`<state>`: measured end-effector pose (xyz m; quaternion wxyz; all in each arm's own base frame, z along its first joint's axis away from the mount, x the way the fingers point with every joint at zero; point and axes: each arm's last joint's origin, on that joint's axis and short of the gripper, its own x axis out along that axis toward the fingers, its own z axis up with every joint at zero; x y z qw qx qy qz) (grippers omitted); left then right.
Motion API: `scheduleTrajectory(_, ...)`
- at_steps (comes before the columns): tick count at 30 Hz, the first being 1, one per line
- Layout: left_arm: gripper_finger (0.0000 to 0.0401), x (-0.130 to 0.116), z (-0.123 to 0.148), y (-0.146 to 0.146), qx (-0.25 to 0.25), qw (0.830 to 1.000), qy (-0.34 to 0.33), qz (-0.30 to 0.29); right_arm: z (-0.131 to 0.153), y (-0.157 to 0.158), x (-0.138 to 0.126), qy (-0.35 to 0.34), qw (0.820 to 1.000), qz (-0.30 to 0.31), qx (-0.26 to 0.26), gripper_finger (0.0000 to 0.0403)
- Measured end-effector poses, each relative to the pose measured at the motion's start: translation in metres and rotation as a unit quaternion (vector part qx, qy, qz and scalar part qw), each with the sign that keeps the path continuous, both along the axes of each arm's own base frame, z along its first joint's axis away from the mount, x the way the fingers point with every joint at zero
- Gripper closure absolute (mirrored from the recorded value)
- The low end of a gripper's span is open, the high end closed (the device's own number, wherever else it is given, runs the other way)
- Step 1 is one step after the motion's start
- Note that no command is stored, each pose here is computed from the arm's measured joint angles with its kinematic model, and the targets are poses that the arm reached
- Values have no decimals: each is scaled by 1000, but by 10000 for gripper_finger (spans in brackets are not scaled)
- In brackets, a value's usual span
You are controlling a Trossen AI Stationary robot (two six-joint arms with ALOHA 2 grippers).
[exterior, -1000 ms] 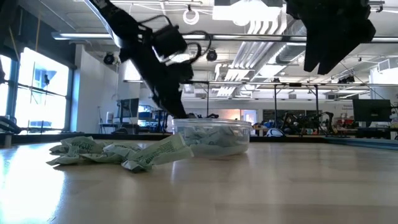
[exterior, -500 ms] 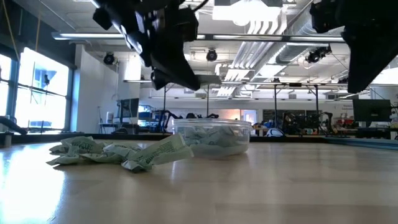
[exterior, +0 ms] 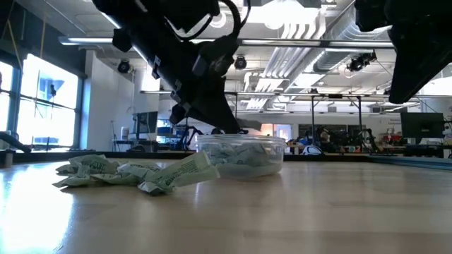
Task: Pick and place Stevia / Truvia into bins
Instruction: Put the stevia packet into the transparent bin
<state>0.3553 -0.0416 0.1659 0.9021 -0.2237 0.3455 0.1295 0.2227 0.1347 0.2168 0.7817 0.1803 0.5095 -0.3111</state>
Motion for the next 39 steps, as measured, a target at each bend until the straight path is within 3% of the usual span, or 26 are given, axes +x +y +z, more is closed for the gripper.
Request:
scheduleTrajectory(5,346,3,-15,-1,-13,1000,17,5,0,0,1,-7,1000,-1,-8,234)
scheduleTrajectory(14,375,3,-22,-8,-116,991,41,-61,0,-1,1,-5,1000,-3,-5,240)
scheduleTrajectory(17,350,3,-16,-11,-155,984,36,-85,-1,-1,0,-3,1000,-4,-7,240)
scheduleTrajectory(23,278,3,-16,-13,-186,975,40,-116,-1,-2,0,-3,1000,-3,-16,239)
scheduleTrajectory(28,251,-1,-9,-15,-216,966,46,-136,-1,-3,-1,-3,1000,0,-22,234)
scheduleTrajectory(35,248,-9,39,17,-162,983,-5,-89,-2,-5,-1,7,999,16,-34,229)
scheduleTrajectory(39,248,-13,74,55,-70,996,-24,-56,-2,-5,-1,5,999,18,-39,229)
